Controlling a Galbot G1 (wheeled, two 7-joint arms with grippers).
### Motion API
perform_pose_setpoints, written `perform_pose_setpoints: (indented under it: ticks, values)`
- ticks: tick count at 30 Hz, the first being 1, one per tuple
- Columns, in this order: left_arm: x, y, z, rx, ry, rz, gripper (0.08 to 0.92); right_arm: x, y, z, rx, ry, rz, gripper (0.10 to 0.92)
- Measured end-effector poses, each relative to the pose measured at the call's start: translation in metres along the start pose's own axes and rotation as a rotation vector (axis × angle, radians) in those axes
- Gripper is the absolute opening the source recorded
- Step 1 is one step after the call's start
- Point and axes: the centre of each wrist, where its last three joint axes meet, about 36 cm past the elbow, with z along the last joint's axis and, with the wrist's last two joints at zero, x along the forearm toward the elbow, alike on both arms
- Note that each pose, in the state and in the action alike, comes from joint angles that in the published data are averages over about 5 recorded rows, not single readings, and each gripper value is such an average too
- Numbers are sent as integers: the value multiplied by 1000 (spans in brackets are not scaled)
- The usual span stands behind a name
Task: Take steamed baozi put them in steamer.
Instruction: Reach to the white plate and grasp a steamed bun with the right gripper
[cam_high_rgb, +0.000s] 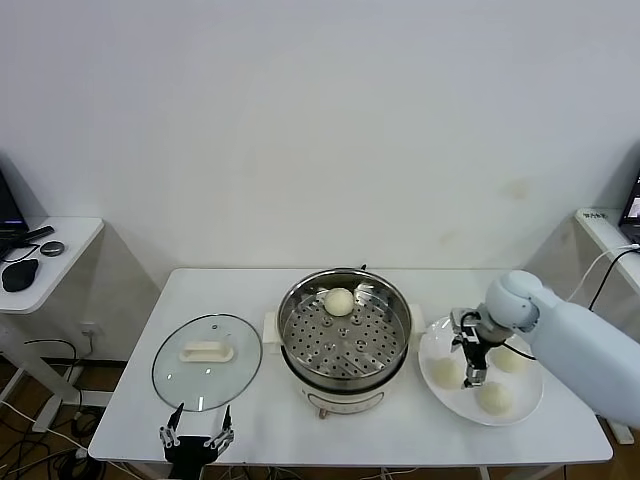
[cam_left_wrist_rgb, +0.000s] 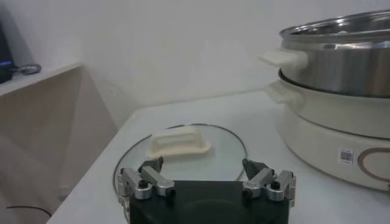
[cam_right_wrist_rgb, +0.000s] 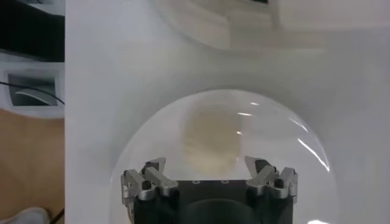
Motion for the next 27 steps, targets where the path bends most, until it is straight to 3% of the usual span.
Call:
perform_pose_setpoints:
  ticks: [21,27]
  values:
    - [-4,1,4,-2,9,0,823,-26,-9,-10,-11,7,9,822]
    - [-6,1,5,-1,10,0,823,-30,-9,-8,-18,13,2,727]
